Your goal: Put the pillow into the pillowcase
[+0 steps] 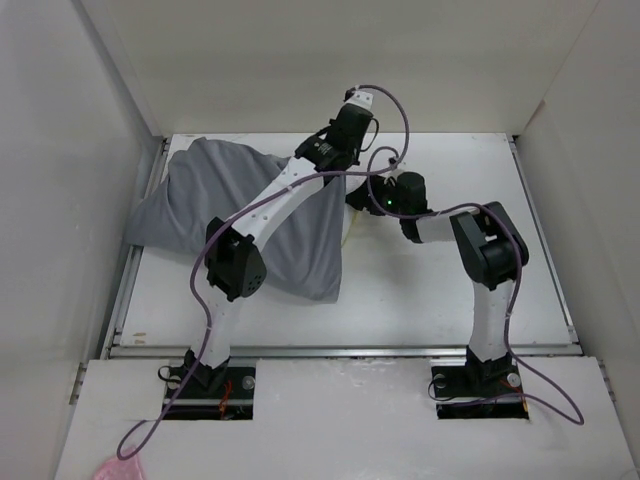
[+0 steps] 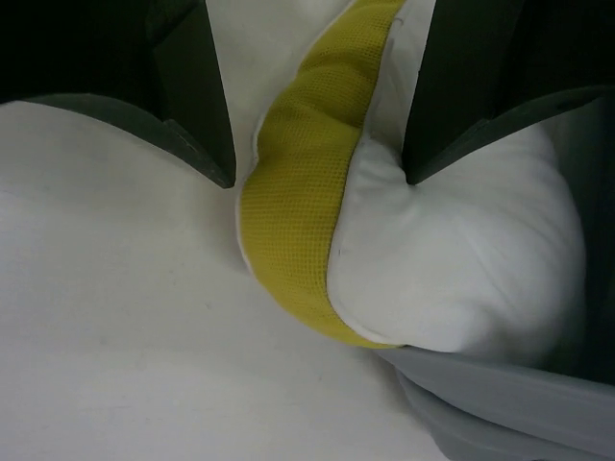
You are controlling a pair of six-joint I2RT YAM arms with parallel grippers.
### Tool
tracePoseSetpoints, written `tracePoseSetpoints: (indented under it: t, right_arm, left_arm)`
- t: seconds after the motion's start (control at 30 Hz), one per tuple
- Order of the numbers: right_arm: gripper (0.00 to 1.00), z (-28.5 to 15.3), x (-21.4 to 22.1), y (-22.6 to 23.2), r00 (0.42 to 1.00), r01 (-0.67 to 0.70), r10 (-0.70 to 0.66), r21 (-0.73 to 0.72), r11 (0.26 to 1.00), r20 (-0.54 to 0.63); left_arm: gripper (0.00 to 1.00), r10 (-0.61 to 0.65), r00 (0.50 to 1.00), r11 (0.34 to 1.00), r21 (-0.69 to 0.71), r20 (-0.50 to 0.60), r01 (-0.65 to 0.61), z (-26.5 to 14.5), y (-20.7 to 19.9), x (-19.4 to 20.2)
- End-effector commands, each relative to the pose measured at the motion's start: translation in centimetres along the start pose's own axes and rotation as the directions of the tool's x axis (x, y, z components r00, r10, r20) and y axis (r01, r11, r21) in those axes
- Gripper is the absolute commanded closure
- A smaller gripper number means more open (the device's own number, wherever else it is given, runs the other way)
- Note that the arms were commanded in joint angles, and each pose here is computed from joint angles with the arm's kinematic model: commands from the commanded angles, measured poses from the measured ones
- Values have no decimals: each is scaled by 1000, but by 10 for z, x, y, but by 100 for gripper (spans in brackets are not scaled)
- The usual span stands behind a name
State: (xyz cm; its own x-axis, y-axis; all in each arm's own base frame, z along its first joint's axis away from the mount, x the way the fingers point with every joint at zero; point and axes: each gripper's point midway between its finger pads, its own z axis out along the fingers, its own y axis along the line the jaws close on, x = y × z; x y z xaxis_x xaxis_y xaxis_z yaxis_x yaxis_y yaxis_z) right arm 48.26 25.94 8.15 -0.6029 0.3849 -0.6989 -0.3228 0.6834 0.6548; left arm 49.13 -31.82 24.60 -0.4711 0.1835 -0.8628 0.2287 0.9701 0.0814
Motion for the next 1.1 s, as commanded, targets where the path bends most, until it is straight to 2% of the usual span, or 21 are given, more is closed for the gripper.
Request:
tracePoseSetpoints:
  t: [0.0, 0.03, 0.07, 0.17, 0.2, 0.27, 0.33, 0.37, 0.53, 0.57, 0.67, 0.77, 0.83, 0.9, 0.93, 0.97, 1.0, 1.07]
  right_arm:
    - [26, 10, -43, 48, 994, 38, -15, -208, 977, 109]
    - [38, 13, -34, 47, 996, 13, 9, -234, 972, 90]
    - [99, 13, -38, 56, 995, 10, 17, -282, 959, 95]
    - [100, -6, -41, 89, 992, 57, -1, -445, 894, 125]
    - [100, -17, -32, 93, 994, 57, -4, -474, 879, 111]
    - [100, -41, -47, 117, 981, 129, -31, -531, 838, 189]
    - [100, -59, -42, 132, 977, 164, -55, -569, 806, 204]
    - [100, -69, -54, 146, 964, 213, -69, -591, 778, 258]
    - [100, -74, -59, 169, 960, 232, -62, -654, 720, 273]
    - [100, -77, -66, 179, 951, 244, -40, -665, 706, 306]
    - [100, -71, -81, 171, 940, 177, 64, -640, 747, 335]
    - [100, -68, -87, 178, 918, 162, 126, -644, 748, 377]
    - [100, -58, -98, 176, 887, 106, 198, -600, 793, 418]
    - [100, -52, -110, 177, 864, 89, 224, -575, 814, 450]
    - [100, -45, -115, 178, 870, 82, 215, -561, 824, 444]
    - [97, -42, -109, 176, 877, 97, 193, -555, 826, 439]
    - [82, -39, -108, 174, 882, 87, 192, -548, 832, 431]
    - [69, -44, -107, 161, 887, 92, 162, -510, 855, 432]
  left_arm:
    - [100, -45, 992, 998, 46, 119, 40, -38, 3, -51]
    - [100, -44, 992, 998, 46, 116, 39, -39, 4, -50]
    - [100, -40, 993, 997, 63, 115, 33, -41, -2, -49]
    - [100, -41, 991, 997, 73, 125, 32, -52, -4, -54]
    - [100, -41, 991, 997, 73, 125, 32, -52, -4, -54]
    - [100, -57, 988, 993, 108, 142, 42, -65, -10, -62]
    - [100, -67, 987, 987, 153, 144, 45, -72, -20, -64]
    - [100, -61, 989, 977, 213, 136, 31, -77, -35, -62]
    - [100, -56, 979, 905, 424, 197, -34, -134, -98, -82]
    - [100, -52, 978, 891, 451, 200, -45, -143, -108, -82]
    - [100, -47, 980, 835, 546, 192, -67, -173, -144, -77]
    - [100, -45, 984, 748, 659, 170, -79, -201, -177, -68]
    - [100, -44, 984, 716, 692, 174, -90, -213, -185, -68]
    - [100, -44, 987, 709, 701, 156, -79, -214, -187, -65]
    - [100, -51, 985, 740, 668, 163, -73, -209, -181, -68]
    - [100, -49, 986, 757, 649, 161, -69, -202, -180, -66]
    - [100, -46, 986, 772, 632, 158, -66, -197, -178, -63]
    - [100, -45, 987, 789, 612, 152, -58, -186, -173, -63]
